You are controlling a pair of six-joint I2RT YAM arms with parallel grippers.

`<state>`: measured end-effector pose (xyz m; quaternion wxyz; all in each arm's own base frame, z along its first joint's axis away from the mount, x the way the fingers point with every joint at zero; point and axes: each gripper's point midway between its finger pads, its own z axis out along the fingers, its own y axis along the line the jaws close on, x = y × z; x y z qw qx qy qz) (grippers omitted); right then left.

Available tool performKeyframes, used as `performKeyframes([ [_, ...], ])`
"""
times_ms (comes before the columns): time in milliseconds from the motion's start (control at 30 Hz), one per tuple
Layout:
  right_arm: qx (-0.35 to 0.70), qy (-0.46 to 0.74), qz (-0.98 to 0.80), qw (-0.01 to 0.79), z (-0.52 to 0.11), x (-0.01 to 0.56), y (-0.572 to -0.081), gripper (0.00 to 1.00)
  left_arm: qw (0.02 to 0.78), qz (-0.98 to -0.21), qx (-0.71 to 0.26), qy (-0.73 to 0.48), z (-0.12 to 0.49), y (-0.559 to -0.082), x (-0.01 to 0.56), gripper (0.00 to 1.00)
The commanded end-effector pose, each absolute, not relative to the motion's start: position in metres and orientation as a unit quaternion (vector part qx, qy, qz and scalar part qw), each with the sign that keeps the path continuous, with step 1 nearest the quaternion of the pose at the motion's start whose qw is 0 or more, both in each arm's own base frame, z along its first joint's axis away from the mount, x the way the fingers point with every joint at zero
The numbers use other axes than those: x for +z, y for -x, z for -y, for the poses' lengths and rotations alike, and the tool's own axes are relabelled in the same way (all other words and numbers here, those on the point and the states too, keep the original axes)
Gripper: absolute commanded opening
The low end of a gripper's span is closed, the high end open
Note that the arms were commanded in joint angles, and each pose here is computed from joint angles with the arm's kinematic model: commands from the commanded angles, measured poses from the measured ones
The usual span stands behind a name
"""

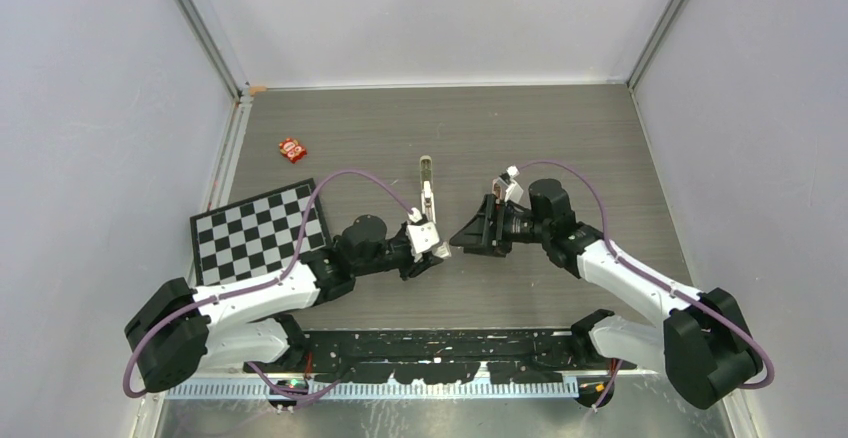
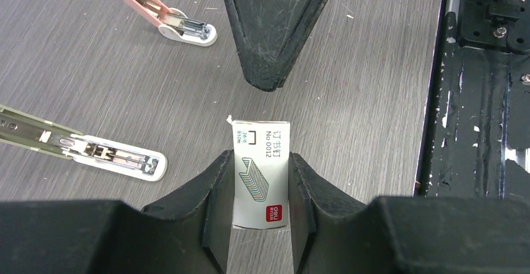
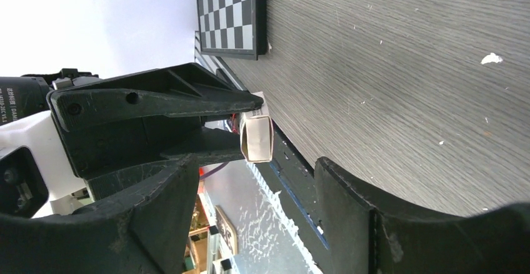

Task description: Load the staples into the stapler

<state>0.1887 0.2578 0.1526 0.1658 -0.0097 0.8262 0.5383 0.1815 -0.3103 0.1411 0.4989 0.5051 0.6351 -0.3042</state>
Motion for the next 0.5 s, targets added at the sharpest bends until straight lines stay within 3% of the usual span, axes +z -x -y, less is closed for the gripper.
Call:
performKeyframes([
  [0, 0.561, 0.017, -0.809, 0.175, -0.265, 0.175, -0.191, 0.72, 0.527, -0.609, -0.303, -0.509, 0.321, -0.19, 0.168, 0.33],
  [200, 0.549, 0.014, -0.82, 0.16, -0.272, 0.164, -0.191, 0.71, 0.527, -0.6, -0.315, -0.512, 0.326, -0.188, 0.172, 0.33],
  [467, 0.547, 0.024, -0.823, 0.151, -0.284, 0.161, -0.192, 0.59, 0.527, -0.594, -0.326, -0.513, 0.33, -0.186, 0.174, 0.33],
])
